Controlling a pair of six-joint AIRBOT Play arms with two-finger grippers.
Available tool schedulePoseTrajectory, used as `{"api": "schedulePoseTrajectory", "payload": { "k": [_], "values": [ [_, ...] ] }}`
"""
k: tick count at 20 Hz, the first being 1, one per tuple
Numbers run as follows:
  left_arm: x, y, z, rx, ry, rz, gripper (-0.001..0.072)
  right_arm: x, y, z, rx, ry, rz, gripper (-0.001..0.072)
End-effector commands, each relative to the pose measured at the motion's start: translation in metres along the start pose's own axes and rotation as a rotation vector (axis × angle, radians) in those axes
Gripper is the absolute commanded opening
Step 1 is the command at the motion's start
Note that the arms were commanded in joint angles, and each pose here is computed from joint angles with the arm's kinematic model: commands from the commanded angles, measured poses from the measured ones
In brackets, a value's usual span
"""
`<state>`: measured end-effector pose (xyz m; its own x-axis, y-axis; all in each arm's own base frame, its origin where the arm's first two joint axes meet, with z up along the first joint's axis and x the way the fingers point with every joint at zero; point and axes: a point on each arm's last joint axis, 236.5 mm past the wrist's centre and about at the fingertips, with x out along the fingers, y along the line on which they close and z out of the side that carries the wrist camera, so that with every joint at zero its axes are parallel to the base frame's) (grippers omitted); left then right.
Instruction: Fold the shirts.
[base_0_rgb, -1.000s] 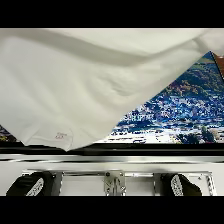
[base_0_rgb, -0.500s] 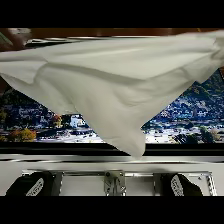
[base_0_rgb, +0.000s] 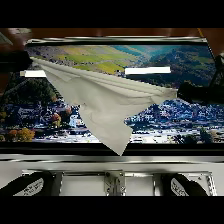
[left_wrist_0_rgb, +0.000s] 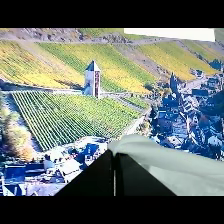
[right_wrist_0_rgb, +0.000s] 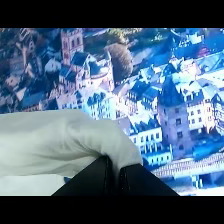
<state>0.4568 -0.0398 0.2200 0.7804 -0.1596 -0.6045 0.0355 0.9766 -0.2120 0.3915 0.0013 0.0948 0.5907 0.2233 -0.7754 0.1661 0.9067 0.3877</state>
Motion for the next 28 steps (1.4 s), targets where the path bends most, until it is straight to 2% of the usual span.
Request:
{"api": "schedulePoseTrajectory", "payload": {
  "k": [1, 5, 6, 7, 8, 13, 19, 23, 26, 27, 28],
  "values": [
    [0.095, -0.005, -0.047, -0.11, 0.17, -0.07, 0.004, 0.076, -0.018, 0.016, 0.142, -0.041, 0.002, 0.0069],
    [0.151, -0.01, -0.132, -0.138, 0.447, -0.081, 0.0045, 0.12, -0.012, -0.007, 0.239, 0.068, 0.082, 0.0069],
    [0.15, -0.008, -0.149, -0.139, 0.519, -0.077, 0.0179, 0.121, -0.01, -0.007, 0.227, 0.07, 0.095, 0.0069],
    [0.144, -0.004, -0.161, -0.139, 0.577, -0.071, 0.0438, 0.119, -0.008, -0.007, 0.213, 0.068, 0.1, 0.0069],
    [0.134, 0.004, -0.17, -0.14, 0.632, -0.062, 0.0665, 0.118, -0.007, -0.009, 0.206, 0.079, 0.103, 0.0069],
    [0.065, 0.004, -0.221, -0.093, 0.915, -0.146, 0.0666, 0.112, 0.0, -0.04, 0.14, 0.209, 0.126, 0.007],
    [0.064, -0.096, -0.347, -0.337, 0.992, -0.387, 0.0666, 0.108, -0.001, -0.059, 0.107, 0.29, 0.12, 0.0075],
    [0.074, -0.13, -0.39, -0.318, 0.982, -0.389, 0.0664, 0.108, -0.002, -0.057, 0.107, 0.28, 0.117, 0.0075],
    [0.091, -0.14, -0.398, -0.328, 0.945, -0.371, 0.0658, 0.109, -0.002, -0.056, 0.096, 0.275, 0.118, 0.0076],
    [0.096, -0.143, -0.398, -0.351, 0.939, -0.371, 0.0589, 0.109, -0.002, -0.056, 0.096, 0.275, 0.118, 0.0076],
    [0.1, -0.143, -0.397, -0.368, 0.926, -0.367, 0.0385, 0.109, -0.002, -0.056, 0.096, 0.275, 0.118, 0.0076]
  ]
}}
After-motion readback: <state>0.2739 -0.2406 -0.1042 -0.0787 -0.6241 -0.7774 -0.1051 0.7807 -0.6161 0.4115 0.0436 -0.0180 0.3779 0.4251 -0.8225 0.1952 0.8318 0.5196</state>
